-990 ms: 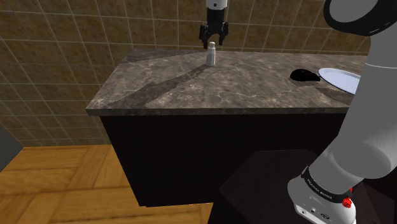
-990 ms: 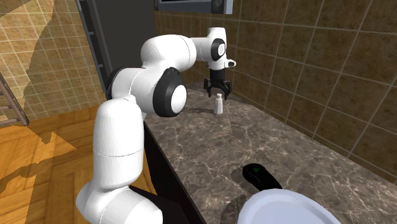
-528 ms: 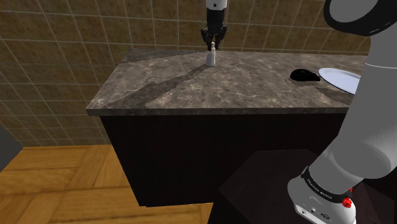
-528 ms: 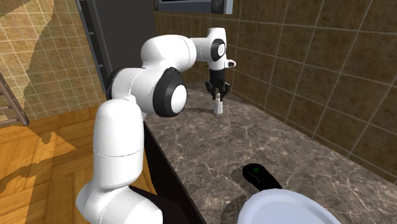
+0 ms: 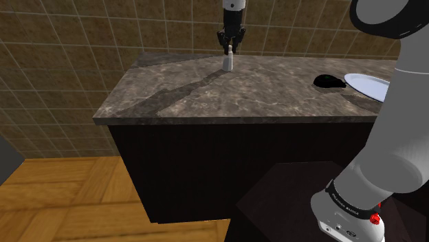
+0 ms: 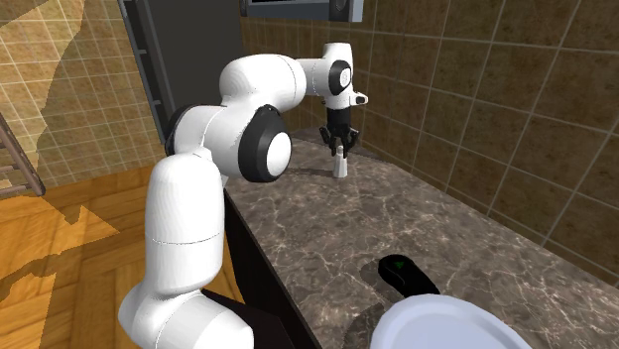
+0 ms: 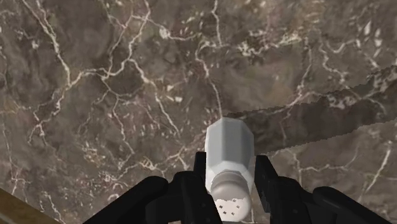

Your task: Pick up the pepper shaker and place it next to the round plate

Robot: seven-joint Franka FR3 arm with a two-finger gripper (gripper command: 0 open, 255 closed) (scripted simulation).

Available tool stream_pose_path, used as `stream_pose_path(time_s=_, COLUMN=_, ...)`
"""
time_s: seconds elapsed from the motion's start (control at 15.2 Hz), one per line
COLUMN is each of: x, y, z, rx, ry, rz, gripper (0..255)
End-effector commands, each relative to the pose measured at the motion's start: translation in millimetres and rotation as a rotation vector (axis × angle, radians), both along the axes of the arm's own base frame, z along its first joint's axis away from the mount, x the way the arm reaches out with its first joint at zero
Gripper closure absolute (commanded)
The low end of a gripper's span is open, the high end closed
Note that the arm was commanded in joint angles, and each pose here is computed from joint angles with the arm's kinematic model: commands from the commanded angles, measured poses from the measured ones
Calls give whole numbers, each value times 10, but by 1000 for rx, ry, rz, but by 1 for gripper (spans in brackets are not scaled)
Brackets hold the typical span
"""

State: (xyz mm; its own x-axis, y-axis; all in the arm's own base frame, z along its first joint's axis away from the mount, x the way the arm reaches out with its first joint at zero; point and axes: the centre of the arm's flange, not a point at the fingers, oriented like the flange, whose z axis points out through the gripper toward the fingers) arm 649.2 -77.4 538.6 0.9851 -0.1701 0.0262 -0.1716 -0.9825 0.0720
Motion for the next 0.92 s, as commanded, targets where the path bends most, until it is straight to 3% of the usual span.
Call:
stream_pose_path(time_s=0.0, x=0, y=0, z=47, rx=0, ry=1, rz=0, gripper=255)
stream_pose_path(time_s=0.86, x=1, y=0, z=734, rx=0, ry=1, rz=0, gripper=255)
